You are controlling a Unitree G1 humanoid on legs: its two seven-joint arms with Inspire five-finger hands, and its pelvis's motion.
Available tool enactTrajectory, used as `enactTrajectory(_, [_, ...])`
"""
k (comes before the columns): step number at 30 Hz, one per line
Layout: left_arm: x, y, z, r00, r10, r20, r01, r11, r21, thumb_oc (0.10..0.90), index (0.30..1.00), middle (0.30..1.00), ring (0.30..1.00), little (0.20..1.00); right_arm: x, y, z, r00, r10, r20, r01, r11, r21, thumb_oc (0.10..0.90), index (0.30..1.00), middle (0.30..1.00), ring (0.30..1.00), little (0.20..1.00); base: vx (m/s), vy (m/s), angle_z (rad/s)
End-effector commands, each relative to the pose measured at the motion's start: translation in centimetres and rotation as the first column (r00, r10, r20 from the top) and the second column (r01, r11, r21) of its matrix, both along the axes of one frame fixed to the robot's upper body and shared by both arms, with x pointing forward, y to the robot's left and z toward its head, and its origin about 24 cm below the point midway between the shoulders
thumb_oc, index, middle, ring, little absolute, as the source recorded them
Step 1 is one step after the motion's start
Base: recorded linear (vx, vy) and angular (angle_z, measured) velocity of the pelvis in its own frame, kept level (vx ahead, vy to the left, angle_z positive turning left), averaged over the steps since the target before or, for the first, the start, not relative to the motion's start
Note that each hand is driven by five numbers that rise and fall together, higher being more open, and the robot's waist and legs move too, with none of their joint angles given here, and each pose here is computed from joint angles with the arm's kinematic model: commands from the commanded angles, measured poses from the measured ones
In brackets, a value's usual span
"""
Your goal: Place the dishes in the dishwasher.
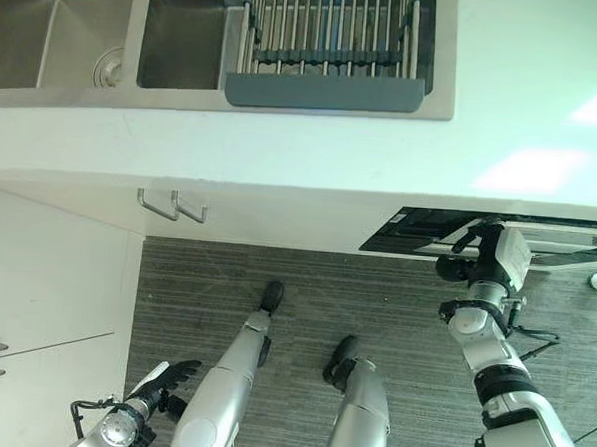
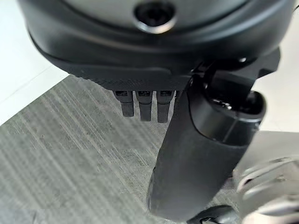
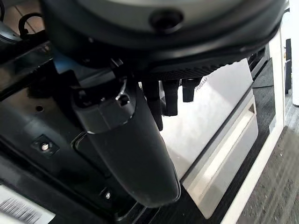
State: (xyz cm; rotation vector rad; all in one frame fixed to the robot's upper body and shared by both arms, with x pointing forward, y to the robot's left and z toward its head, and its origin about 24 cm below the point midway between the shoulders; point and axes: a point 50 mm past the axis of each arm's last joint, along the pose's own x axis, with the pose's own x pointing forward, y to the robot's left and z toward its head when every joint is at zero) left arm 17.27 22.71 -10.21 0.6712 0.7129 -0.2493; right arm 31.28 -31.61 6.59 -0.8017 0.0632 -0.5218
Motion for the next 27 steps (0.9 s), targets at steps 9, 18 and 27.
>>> enactTrajectory(9, [-1.7, 4.4, 1.8, 0.960, 0.264, 0.090, -0.267, 0.963, 0.020, 0.800, 0.900, 0.900, 0.900, 0.900, -5.6, 6.1, -4.7, 0.943, 0.327, 0.058, -0.332, 0.920, 0.207, 0.800, 0.900, 0.900, 0.900, 0.900, 0.07, 0.066, -0.19])
enactTrajectory(18, [-0.4, 3.7, 1.8, 0.947, 0.320, 0.034, -0.309, 0.933, -0.181, 0.800, 0.900, 0.900, 0.900, 0.900, -11.2, 4.4, -11.1, 0.951, 0.230, -0.208, -0.148, 0.925, 0.349, 0.800, 0.900, 0.900, 0.900, 0.900, -0.01, 0.002, -0.22])
enactTrajectory(27, [-2.6, -2.2, -2.3, 0.867, 0.321, -0.380, -0.495, 0.635, -0.593, 0.800, 0.900, 0.900, 0.900, 0.900, -17.0, 4.7, -18.3, 0.887, 0.132, -0.443, 0.283, 0.602, 0.746, 0.800, 0.900, 0.900, 0.900, 0.900, 0.02, -0.029, -0.19])
